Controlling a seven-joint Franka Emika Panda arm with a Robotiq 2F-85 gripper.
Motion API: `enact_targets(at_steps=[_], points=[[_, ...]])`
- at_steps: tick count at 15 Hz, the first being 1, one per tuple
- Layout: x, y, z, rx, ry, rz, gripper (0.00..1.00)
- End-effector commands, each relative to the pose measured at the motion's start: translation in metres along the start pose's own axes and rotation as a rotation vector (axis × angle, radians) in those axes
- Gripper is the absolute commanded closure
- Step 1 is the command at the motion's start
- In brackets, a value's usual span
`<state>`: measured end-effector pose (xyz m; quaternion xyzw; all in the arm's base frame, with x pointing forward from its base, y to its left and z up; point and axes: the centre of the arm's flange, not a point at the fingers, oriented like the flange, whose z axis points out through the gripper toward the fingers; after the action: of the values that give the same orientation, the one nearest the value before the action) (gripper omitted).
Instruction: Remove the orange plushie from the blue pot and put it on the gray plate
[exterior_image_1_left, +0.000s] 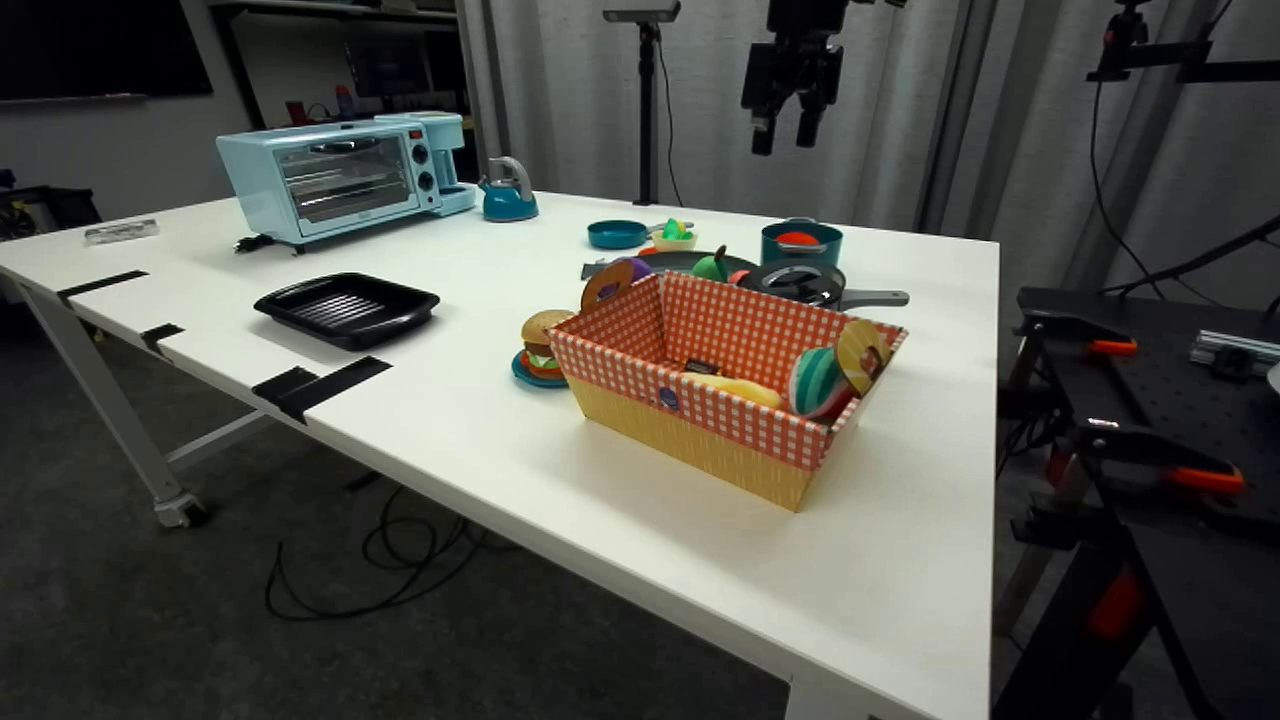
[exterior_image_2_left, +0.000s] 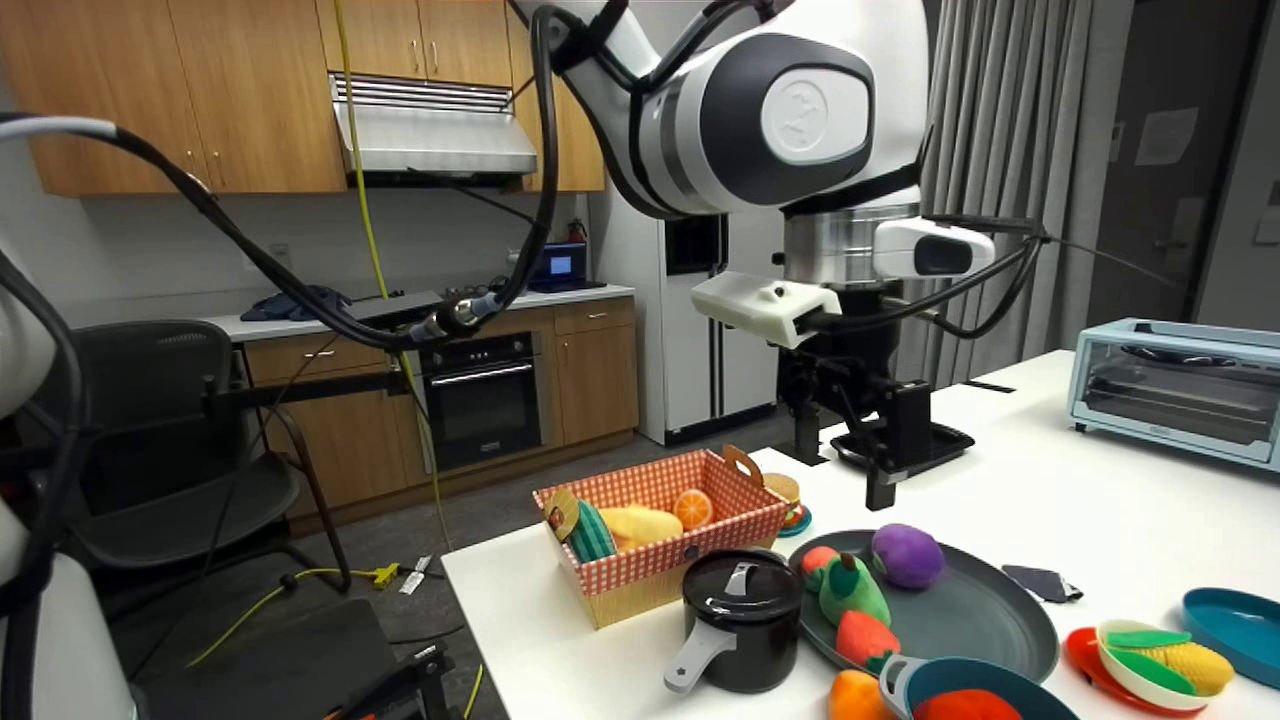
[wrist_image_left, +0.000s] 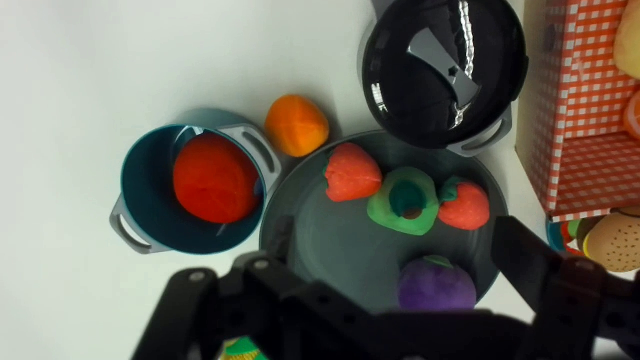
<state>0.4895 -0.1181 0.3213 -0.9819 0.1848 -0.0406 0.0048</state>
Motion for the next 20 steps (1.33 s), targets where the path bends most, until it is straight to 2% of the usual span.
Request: enact_targets(at_steps=[1,10,15,16,20], points=[[0.008,0.021,0.005,0.028,0.031,0.109,0.00],[0.008,0.075,0.015,0.020,0.058,0.281,0.00],[0.012,0.084,0.032,0.030,0.083,0.321,0.00],[0.010,0.078,0.024,0.015,0.057,0.283,0.00],[0.010,0.077,0.028,0.013,0.052,0.282,0.00]])
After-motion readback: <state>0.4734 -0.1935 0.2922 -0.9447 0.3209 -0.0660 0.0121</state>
